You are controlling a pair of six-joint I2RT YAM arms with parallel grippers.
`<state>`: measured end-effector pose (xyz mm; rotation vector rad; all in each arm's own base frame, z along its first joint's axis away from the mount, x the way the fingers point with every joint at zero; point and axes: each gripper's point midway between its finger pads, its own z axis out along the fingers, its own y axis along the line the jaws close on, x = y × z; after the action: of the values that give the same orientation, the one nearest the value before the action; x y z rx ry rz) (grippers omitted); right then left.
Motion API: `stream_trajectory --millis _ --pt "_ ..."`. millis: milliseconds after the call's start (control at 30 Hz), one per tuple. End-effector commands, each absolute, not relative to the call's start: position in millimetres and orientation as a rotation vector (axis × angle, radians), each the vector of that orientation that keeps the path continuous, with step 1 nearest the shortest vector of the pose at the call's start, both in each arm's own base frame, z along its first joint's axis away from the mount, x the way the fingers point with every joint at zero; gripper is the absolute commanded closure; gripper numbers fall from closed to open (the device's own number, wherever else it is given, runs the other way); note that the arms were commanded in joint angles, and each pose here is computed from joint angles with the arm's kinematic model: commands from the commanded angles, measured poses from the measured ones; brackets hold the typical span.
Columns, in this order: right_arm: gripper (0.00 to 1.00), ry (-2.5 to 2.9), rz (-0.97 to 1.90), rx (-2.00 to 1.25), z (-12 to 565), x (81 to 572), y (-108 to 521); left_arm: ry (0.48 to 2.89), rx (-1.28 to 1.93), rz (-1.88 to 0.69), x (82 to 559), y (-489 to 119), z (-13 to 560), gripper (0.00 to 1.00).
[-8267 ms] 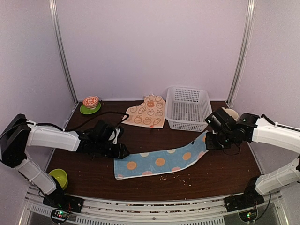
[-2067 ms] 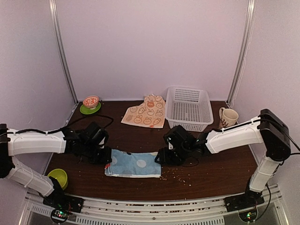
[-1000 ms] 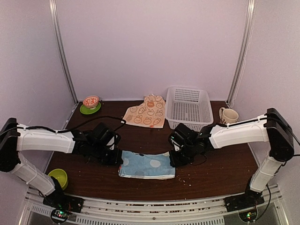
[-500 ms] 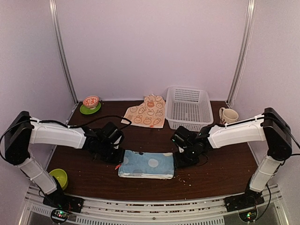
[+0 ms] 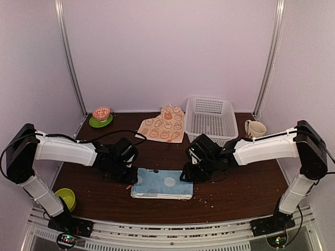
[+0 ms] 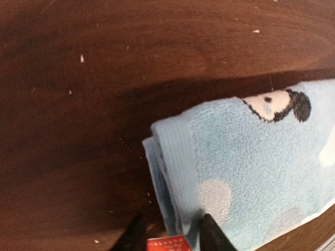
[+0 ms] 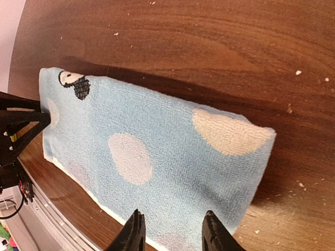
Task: Roll the towels
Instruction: Smooth out the towel at the center of the board.
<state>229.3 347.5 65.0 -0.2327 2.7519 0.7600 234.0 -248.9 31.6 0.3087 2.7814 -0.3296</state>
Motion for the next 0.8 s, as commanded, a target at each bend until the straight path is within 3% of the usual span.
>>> stream_trajectory --millis 0,100,233,333,467,533,633,767 --pt "0.62 2.74 0.896 -0.26 70.0 221.2 364.0 2.742 0.311 -0.292 233.1 -233.5 55.7 0.47" --pt "0.6 2.736 0.885 -0.264 69.0 219.6 359.6 2.697 0.339 -0.342 230.0 -234.7 86.0 0.34" --pt "0.61 2.717 0.912 -0.294 74.0 216.1 362.1 2.585 0.37 -0.531 231.4 -255.7 128.8 0.33" --pt "0.61 2.724 0.928 -0.346 73.9 205.5 365.1 2.516 0.428 -0.726 235.8 -289.7 141.9 0.47" --pt "0.63 2.777 0.941 -0.344 56.8 186.5 357.0 2.532 0.461 -0.839 243.7 -322.0 122.0 0.8" --pt "0.63 2.805 0.939 -0.333 47.9 179.0 351.3 2.554 0.456 -0.839 246.6 -326.9 105.1 0.89" --pt "0.64 2.834 0.916 -0.327 38.0 171.5 342.9 2.621 0.448 -0.778 246.2 -323.0 77.1 0.97" --pt "0.63 2.878 0.843 -0.307 23.9 166.5 329.2 2.689 0.422 -0.675 241.2 -306.4 45.6 1.0"
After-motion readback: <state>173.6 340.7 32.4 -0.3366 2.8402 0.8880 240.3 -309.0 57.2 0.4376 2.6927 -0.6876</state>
